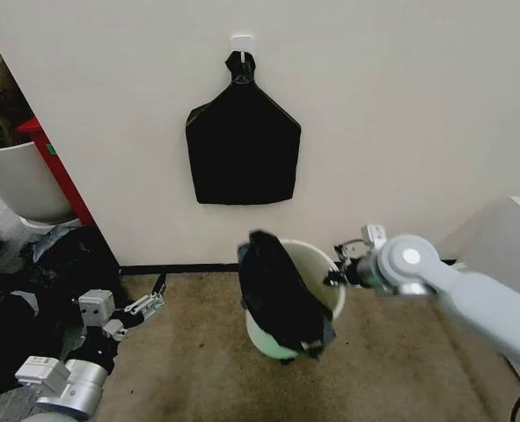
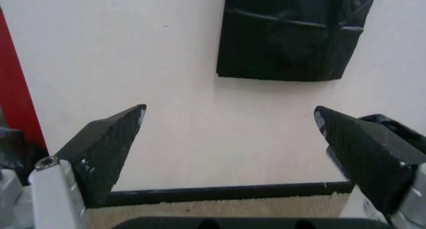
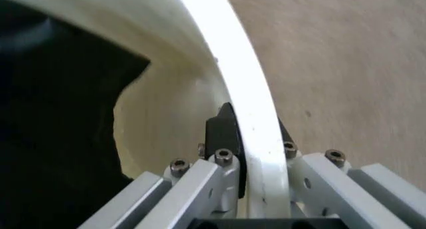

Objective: Place the garbage bag over the trash bin.

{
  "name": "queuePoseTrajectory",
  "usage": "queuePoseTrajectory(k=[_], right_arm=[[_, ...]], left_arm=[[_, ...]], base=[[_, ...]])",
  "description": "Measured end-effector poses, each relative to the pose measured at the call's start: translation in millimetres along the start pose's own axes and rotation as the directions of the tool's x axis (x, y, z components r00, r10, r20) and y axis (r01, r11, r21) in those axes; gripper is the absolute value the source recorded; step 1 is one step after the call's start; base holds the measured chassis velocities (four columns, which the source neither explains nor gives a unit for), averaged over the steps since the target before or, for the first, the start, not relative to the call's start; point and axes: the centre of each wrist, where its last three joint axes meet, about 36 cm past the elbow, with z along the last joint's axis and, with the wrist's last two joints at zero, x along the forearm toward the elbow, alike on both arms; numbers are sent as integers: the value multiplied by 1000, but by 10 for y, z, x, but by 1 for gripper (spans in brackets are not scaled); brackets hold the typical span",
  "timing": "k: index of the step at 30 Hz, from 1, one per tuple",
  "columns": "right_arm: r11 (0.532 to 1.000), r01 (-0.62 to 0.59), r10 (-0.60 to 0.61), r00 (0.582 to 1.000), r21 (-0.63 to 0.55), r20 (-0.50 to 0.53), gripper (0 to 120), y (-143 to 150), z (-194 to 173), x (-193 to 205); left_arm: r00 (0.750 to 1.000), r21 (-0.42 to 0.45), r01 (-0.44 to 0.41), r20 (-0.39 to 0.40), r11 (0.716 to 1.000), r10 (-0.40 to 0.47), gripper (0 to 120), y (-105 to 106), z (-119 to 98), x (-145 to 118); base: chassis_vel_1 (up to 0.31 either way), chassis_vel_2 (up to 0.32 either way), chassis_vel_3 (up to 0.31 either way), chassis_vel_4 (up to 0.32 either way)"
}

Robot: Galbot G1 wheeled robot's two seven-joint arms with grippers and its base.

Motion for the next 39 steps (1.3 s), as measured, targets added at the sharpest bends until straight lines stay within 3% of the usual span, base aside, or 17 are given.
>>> queuePoseTrajectory(k=[7, 15, 25, 39], right_arm=[[966, -65, 65, 998, -251, -5, 0, 47, 368, 103], [939, -84, 91, 996, -334, 4, 0, 178, 611, -26], [947, -107, 109, 994, -304, -10, 0, 490, 873, -308], [943, -194, 213, 976, -270, 42, 0, 633, 904, -527]], left_arm=[[1000, 3, -1, 3, 1000, 1, 100, -47, 23, 18], [1000, 1, 10, 3, 1000, -10, 100, -104, 78, 59], [1000, 1, 26, 15, 1000, -26, 100, -156, 103, 106], [999, 7, 27, 17, 1000, -27, 100, -232, 147, 123]], base=[[0, 0, 0, 0], [0, 0, 0, 0], [0, 0, 0, 0], [0, 0, 0, 0]])
